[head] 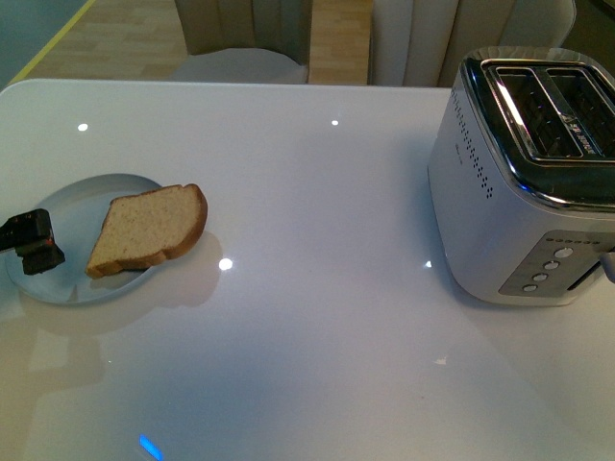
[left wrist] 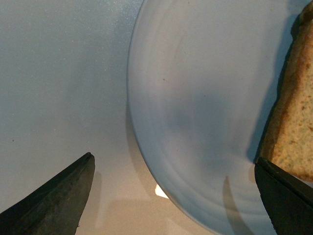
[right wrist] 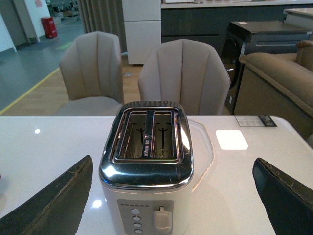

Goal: Left arm holds plate, right arm toasts bread

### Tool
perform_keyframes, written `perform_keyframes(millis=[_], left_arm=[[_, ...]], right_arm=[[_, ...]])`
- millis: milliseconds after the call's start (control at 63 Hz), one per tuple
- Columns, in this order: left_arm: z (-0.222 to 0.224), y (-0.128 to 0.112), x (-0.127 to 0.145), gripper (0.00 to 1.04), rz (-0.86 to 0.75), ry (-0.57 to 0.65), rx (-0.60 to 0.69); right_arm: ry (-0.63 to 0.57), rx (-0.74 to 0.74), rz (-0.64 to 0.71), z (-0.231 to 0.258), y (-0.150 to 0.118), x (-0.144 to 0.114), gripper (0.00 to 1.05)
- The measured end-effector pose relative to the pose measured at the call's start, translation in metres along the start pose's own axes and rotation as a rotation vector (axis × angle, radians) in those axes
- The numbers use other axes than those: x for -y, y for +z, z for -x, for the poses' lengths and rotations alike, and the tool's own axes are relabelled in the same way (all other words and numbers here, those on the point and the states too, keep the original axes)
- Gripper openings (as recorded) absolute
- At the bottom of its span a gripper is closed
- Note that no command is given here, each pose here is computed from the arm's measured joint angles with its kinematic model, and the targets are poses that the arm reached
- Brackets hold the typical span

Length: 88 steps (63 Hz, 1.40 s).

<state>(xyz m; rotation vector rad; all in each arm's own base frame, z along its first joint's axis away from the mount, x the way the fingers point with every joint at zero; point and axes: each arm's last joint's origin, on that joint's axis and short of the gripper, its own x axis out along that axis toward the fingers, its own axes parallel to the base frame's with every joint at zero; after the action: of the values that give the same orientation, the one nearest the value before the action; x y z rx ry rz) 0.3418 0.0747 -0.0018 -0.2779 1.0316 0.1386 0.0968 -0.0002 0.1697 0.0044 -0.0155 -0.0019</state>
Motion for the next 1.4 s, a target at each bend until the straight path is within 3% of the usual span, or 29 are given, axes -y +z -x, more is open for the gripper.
perform_keyframes(millis=[270, 889, 1016, 1397], left_arm=[[-0.013, 0.016, 0.000, 0.98, 0.073, -0.004, 0.001], [-0.024, 0.013, 0.006, 0.95, 0.197, -0.027, -0.037], [-0.025, 0.012, 0.006, 0.77, 0.201, -0.024, -0.041], [-0.026, 0.003, 0.003, 0.05, 0.258, -0.016, -0.059]], right_arm=[[0.000, 0.000, 0.000, 0.000, 0.000, 0.000, 0.96], [0.000, 0.000, 0.000, 0.000, 0.000, 0.000, 0.96], [0.000, 0.000, 0.000, 0.000, 0.000, 0.000, 0.96], [0.000, 0.000, 0.000, 0.000, 0.000, 0.000, 0.96]])
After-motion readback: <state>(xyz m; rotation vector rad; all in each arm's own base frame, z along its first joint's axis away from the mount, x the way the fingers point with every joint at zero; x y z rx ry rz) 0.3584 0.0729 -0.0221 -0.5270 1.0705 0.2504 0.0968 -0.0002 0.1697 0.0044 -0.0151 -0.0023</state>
